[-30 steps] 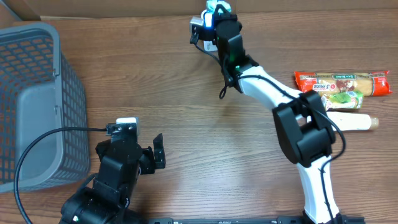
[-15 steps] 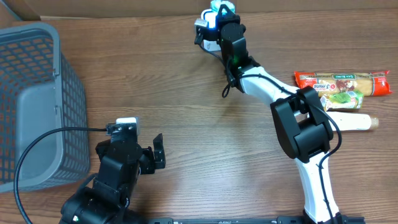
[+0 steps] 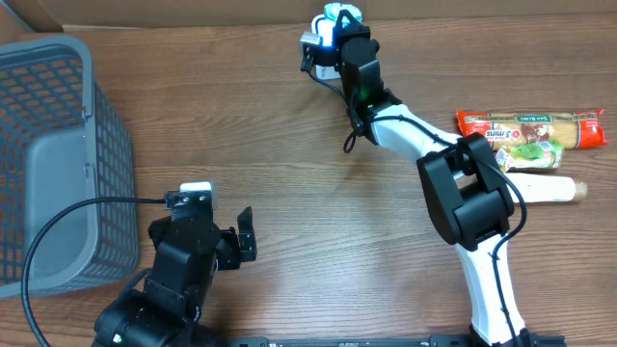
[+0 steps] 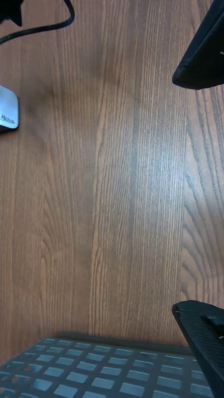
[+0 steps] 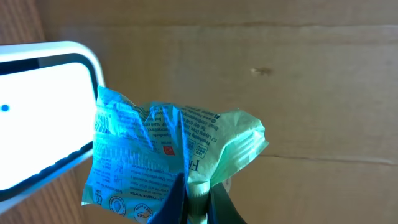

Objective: Scan the item barcode
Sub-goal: 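Raise the wipes pack and hold it in front of the white scanner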

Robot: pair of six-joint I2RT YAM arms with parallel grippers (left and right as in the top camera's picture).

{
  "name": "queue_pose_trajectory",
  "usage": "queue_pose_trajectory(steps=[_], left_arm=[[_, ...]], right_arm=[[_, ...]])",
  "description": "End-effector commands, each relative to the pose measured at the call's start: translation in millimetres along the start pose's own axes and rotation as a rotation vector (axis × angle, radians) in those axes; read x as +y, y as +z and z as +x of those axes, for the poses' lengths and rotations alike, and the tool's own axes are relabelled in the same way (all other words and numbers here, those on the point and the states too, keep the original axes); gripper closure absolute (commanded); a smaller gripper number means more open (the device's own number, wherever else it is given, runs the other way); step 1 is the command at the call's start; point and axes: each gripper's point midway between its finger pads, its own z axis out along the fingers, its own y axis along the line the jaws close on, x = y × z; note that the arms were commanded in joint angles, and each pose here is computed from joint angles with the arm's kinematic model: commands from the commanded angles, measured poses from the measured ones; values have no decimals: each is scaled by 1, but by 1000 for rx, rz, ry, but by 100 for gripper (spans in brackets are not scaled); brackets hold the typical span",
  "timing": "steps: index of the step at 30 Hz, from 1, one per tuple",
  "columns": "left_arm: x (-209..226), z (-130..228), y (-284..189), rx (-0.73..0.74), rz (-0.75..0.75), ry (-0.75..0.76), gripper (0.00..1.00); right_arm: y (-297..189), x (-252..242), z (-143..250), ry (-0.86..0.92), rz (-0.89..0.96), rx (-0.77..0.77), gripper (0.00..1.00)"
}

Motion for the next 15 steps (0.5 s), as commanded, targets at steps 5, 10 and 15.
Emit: queue_pose_trajectory(steps=[5,10,15], left_arm=[[1,0,1,-5,-7,-10,0],[1,0,1,-5,-7,-10,0],[1,0,1,-5,-7,-10,0]], right_arm=[[3,-4,0,36,18,-2,96],[3,-21,1,59,83,-2,96],[-2,-43,3,81,136,17,96]])
